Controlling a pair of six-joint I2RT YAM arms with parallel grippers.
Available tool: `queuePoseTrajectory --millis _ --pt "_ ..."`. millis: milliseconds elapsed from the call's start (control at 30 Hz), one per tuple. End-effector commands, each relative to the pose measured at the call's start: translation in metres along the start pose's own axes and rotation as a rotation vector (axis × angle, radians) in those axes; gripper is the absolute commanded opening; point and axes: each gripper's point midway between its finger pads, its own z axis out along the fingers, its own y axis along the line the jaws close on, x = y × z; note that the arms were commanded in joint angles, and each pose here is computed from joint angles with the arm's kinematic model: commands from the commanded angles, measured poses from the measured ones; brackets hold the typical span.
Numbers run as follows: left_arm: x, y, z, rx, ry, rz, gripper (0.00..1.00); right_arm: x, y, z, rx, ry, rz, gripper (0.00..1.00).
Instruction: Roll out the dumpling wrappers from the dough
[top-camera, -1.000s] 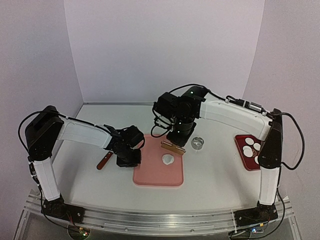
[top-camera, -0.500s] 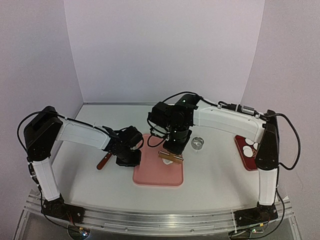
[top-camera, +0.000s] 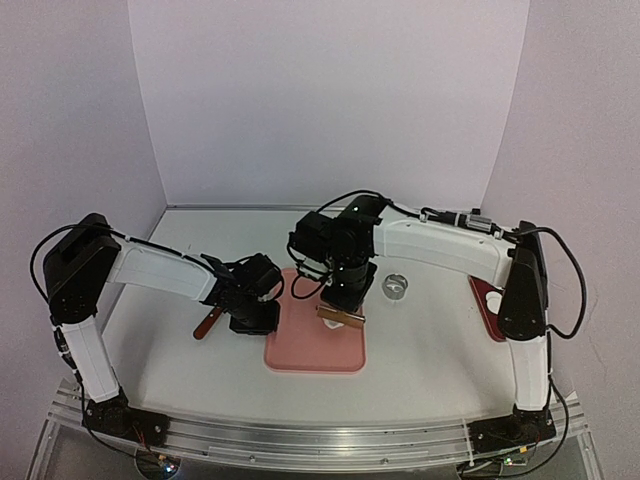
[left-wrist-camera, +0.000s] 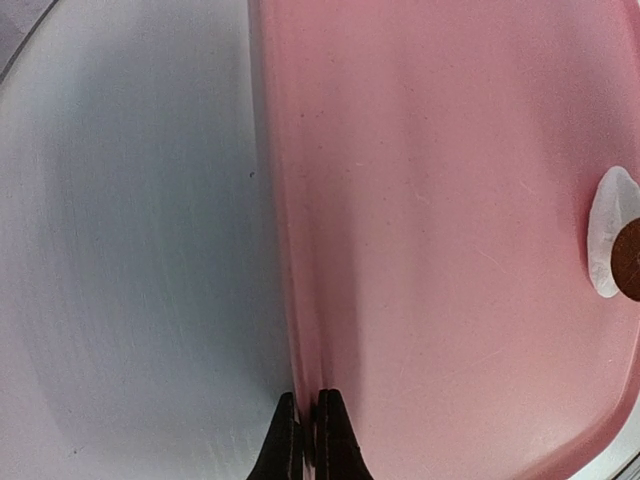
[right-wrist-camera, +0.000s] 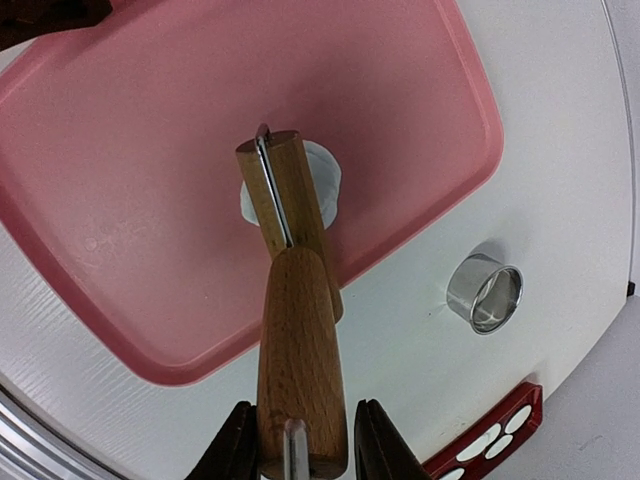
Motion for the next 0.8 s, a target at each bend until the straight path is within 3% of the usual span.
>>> queuePoseTrajectory --millis 0,767 --pt "-0.01 -0.005 -0.013 0.025 -0.038 -0.012 0.0 -0.001 -0.001 0.01 0.021 0.023 -0.009 0.0" --pt "-0.013 -0.008 -0.012 0.042 -0.054 -0.028 0.0 0.025 0.046 0.072 -0.133 0.195 -0.091 0.0"
